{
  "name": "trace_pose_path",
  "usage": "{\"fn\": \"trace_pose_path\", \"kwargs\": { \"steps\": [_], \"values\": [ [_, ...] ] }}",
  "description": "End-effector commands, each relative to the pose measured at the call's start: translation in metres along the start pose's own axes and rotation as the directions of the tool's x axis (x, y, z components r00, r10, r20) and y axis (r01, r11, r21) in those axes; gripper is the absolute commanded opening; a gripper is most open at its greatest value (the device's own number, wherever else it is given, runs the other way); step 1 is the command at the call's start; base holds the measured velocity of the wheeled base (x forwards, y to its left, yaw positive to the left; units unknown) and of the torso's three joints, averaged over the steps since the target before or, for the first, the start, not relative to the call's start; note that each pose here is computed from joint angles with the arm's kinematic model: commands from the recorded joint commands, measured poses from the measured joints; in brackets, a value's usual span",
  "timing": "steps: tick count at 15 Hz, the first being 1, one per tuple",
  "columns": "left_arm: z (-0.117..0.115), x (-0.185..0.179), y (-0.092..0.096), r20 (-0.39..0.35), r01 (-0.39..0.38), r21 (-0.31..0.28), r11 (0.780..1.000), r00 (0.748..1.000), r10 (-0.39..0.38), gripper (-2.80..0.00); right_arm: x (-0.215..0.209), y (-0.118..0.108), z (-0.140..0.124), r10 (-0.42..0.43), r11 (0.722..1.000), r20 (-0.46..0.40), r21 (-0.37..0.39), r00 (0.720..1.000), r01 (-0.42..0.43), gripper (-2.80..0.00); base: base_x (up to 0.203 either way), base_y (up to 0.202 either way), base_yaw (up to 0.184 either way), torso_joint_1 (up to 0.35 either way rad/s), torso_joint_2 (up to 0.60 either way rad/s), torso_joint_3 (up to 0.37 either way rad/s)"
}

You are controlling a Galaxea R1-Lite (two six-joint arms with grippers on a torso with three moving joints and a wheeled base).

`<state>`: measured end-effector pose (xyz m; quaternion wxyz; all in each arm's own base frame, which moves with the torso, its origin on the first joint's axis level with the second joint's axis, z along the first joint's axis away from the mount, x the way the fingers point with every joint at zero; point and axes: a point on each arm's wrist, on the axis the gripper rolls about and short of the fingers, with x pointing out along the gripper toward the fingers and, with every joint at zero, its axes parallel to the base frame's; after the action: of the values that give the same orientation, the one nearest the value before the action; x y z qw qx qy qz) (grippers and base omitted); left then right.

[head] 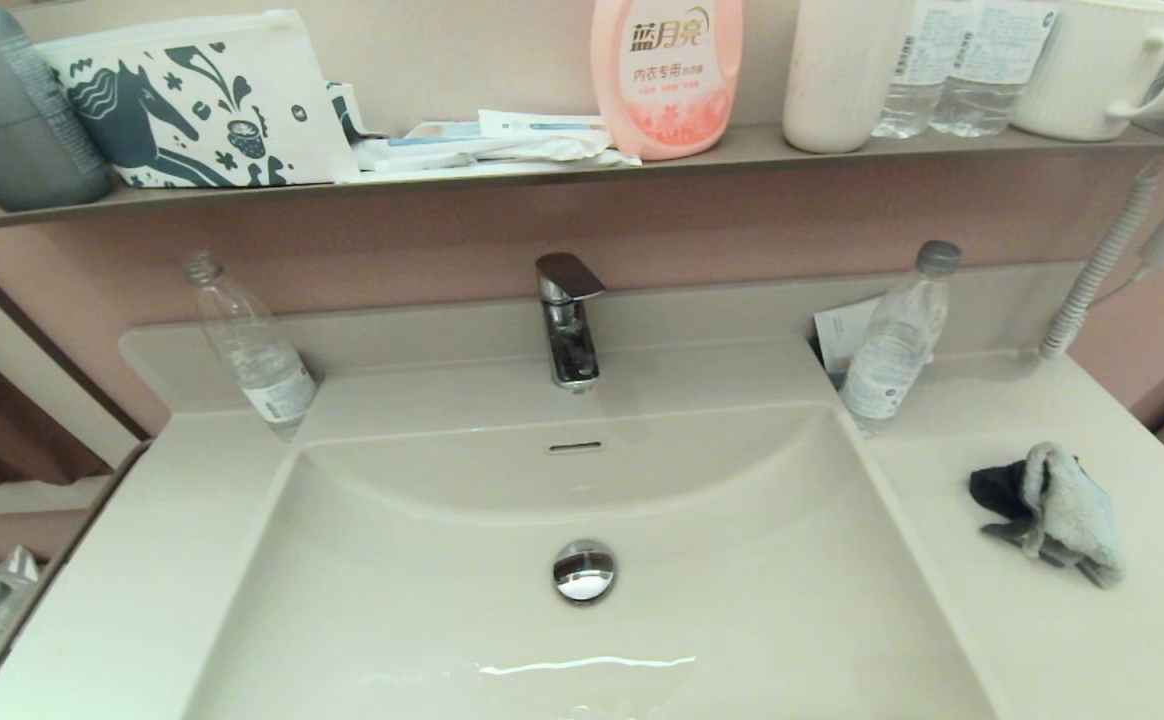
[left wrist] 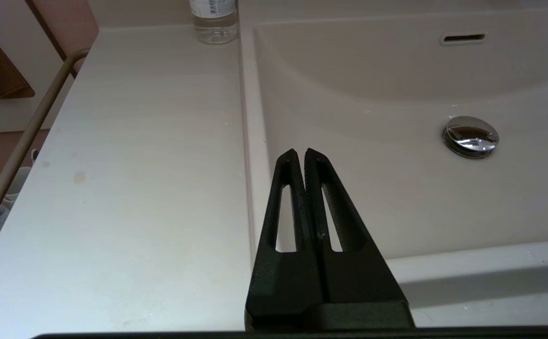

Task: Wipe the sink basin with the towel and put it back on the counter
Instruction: Pick up the cloth

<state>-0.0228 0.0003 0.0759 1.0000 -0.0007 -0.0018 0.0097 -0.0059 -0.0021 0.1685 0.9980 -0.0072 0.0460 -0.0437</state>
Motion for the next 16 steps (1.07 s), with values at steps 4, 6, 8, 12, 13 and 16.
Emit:
{"fn": "trace_pose_path", "kwargs": {
  "steps": [4,6,8,12,13,16],
  "values": [
    [0.0,0.0,0.0,-0.002,-0.001,-0.001,1.0,1.0,0.001,-2.8,0.099,0.005,0.038,-0.116,0.993,-0.371,-0.067,0.921,0.098,-2.8,0.0,0.0,0.0,0.0,0.0,0.0],
    [0.0,0.0,0.0,-0.002,-0.002,0.0,1.0,1.0,0.002,-2.8,0.14,0.003,0.057,-0.159,0.986,-0.448,-0.11,0.88,0.122,-2.8,0.0,0.0,0.0,0.0,0.0,0.0],
    [0.0,0.0,0.0,-0.001,-0.001,0.0,1.0,1.0,0.001,-2.8,0.175,0.002,0.068,-0.182,0.982,-0.5,-0.142,0.847,0.126,-2.8,0.0,0.0,0.0,0.0,0.0,0.0],
    [0.0,0.0,0.0,-0.002,-0.001,0.0,1.0,1.0,0.001,-2.8,0.222,-0.001,0.057,-0.217,0.963,-0.57,-0.257,0.793,0.079,0.0,0.0,0.0,0.0,0.0,0.0,0.0],
    [0.0,0.0,0.0,-0.002,-0.002,0.0,1.0,1.0,0.002,-2.8,0.226,0.002,0.052,-0.199,0.964,-0.591,-0.261,0.782,0.049,0.0,0.0,0.0,0.0,0.0,0.0,0.0],
    [0.0,0.0,0.0,-0.002,-0.001,0.0,1.0,1.0,0.001,-2.8,0.237,0.009,0.037,-0.159,0.968,-0.664,-0.252,0.73,-0.019,0.0,0.0,0.0,0.0,0.0,0.0,0.0]
  ]
}}
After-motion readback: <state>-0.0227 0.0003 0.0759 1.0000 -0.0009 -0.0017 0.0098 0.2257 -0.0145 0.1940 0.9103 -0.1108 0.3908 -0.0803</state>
